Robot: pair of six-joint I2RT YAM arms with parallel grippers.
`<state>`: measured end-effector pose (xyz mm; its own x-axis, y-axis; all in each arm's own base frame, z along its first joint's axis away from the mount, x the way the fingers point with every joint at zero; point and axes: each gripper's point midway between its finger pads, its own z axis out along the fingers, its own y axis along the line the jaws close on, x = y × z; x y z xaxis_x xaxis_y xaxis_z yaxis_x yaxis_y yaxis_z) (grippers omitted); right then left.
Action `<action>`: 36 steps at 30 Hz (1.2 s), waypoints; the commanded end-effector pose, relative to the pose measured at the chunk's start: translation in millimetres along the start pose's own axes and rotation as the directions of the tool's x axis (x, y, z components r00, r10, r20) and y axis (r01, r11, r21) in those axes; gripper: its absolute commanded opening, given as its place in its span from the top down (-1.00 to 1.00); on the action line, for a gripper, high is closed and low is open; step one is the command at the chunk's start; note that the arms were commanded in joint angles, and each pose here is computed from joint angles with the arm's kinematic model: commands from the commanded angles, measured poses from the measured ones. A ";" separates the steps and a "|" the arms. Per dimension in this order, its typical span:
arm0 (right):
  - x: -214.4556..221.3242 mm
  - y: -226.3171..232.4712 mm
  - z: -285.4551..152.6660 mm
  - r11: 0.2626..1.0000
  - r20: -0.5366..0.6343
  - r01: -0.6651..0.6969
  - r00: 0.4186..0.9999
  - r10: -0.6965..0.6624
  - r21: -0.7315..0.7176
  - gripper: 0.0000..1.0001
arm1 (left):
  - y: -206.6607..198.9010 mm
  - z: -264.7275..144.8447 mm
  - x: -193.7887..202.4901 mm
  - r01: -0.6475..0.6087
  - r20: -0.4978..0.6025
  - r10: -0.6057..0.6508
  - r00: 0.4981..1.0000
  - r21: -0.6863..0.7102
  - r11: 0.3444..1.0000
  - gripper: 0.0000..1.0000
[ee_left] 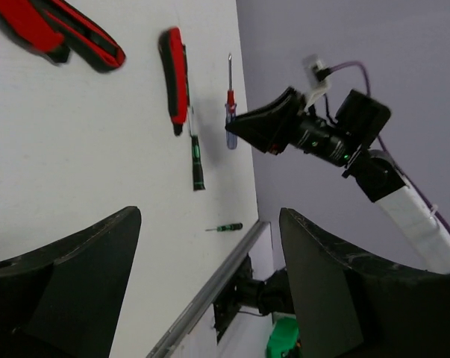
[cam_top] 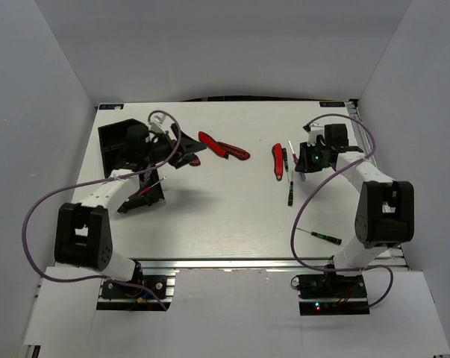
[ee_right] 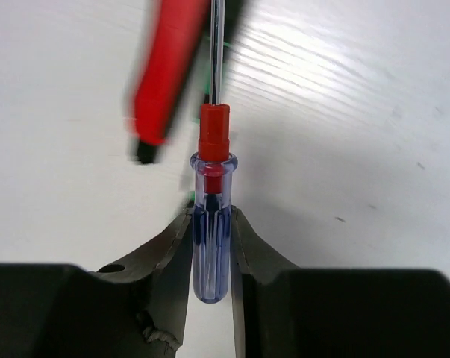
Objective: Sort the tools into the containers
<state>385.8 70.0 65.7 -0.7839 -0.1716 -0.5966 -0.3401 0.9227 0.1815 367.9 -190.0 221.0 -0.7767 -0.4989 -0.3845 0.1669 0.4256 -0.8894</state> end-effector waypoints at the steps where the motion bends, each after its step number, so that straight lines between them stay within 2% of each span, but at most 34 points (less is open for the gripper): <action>1: -35.4 64.8 -27.6 0.955 0.159 0.101 0.986 -0.058 -0.278 1.00 | -34.7 25.0 12.3 -0.047 -0.053 0.053 0.997 0.102 0.994 -0.71; 6: -46.1 121.3 -44.0 0.878 0.212 0.151 0.975 -0.058 -0.453 1.00 | -45.7 64.7 25.3 -0.055 -0.136 0.073 0.988 0.135 0.989 -0.63; 14: -49.3 191.6 -57.6 0.745 0.210 0.177 0.976 -0.050 -0.644 1.00 | -56.3 102.9 38.0 -0.049 -0.213 0.086 0.973 0.175 0.983 -0.56; 18: -53.1 212.8 -59.6 0.698 0.214 0.194 0.975 -0.059 -0.689 1.00 | -58.6 113.7 47.7 -0.045 -0.241 0.089 0.967 0.182 0.982 -0.54; 23: -59.4 226.1 -59.5 0.674 0.221 0.203 0.973 -0.059 -0.710 1.00 | -61.5 120.0 52.9 -0.043 -0.258 0.093 0.962 0.192 0.980 -0.46; 26: -62.5 232.6 -59.0 0.662 0.228 0.209 0.972 -0.060 -0.719 1.00 | -64.5 121.4 54.6 -0.045 -0.267 0.100 0.958 0.203 0.978 -0.33; 30: -66.1 237.3 -57.7 0.656 0.235 0.216 0.970 -0.061 -0.723 1.00 | -68.3 123.4 59.4 -0.032 -0.298 0.100 0.949 0.224 0.974 0.02; 31: -66.5 237.8 -56.6 0.656 0.237 0.218 0.970 -0.061 -0.723 1.00 | -69.1 123.4 62.3 -0.027 -0.316 0.102 0.943 0.233 0.972 0.19; 34: -68.9 237.3 -54.9 0.660 0.240 0.219 0.969 -0.060 -0.719 1.00 | -70.5 125.1 64.3 -0.006 -0.337 0.089 0.937 0.239 0.971 0.45; 35: -69.0 237.0 -54.2 0.661 0.241 0.219 0.969 -0.060 -0.718 1.00 | -71.4 124.2 65.7 0.000 -0.348 0.087 0.934 0.244 0.970 0.70; 36: -69.1 237.6 -54.0 0.660 0.242 0.221 0.968 -0.062 -0.718 1.00 | -70.6 124.8 66.5 0.008 -0.355 0.082 0.931 0.243 0.970 0.82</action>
<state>320.3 273.3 172.8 -0.6705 -0.1581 -0.7249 -0.7229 0.3590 0.5904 387.8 -340.6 204.0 -0.9226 -0.2086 -0.3246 0.2587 0.2897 -0.9215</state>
